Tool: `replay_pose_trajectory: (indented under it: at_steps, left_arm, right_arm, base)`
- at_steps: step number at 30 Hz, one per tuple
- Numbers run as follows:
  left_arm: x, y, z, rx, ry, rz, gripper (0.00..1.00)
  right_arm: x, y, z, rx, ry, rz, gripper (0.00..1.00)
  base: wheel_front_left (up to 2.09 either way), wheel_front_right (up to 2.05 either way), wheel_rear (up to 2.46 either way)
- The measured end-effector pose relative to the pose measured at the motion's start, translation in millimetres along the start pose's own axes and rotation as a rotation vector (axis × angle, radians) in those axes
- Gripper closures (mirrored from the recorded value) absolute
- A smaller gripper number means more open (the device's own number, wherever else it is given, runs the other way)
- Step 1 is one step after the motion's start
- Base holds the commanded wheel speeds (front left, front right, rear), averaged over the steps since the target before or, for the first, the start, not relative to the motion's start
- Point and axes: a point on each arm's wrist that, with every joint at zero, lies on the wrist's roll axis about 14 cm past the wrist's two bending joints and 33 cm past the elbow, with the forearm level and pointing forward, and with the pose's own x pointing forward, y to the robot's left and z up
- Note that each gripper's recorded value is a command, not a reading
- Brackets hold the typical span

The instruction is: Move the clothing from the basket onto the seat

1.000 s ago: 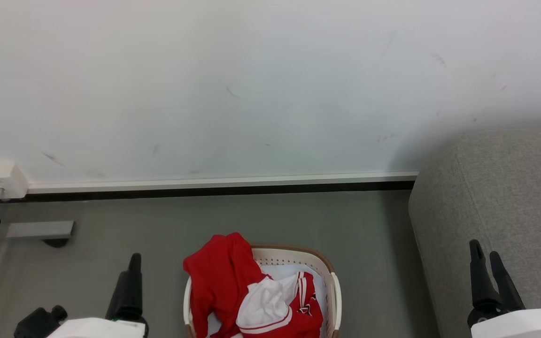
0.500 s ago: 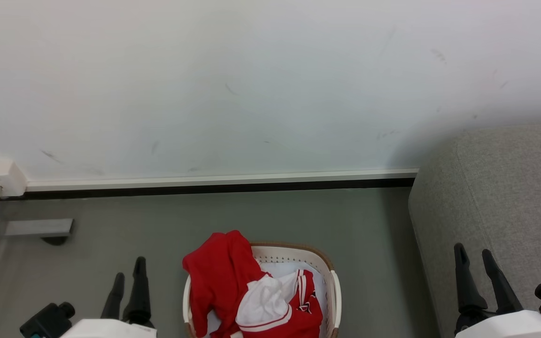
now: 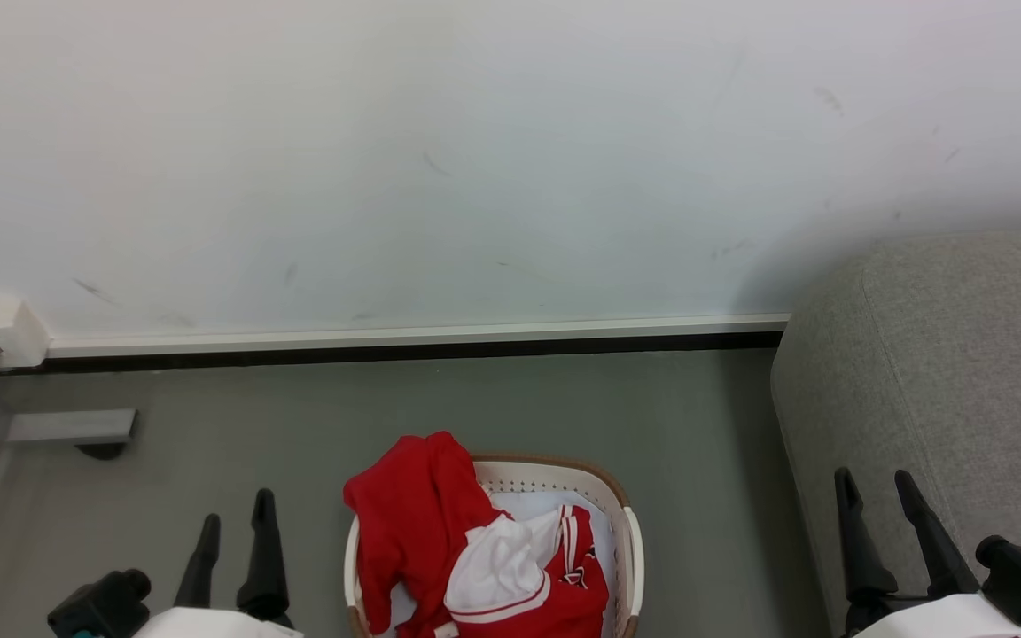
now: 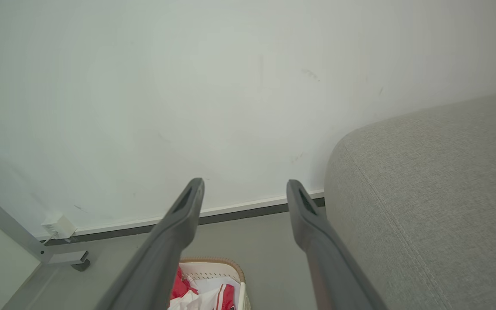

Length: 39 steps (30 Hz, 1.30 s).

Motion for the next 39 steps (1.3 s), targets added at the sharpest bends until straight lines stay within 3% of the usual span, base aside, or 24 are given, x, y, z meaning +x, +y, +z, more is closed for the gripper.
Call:
replay_pose_trajectory:
  at_steps: [39]
  left_arm:
    - [-6.8, -1.2, 4.0, 0.368, -0.066, -0.035, 0.0]
  right_arm:
    - [-5.7, 0.2, -8.5, -0.285, -0.001, 0.032, 0.0]
  base:
    - [0.0, 0.0, 0.0]
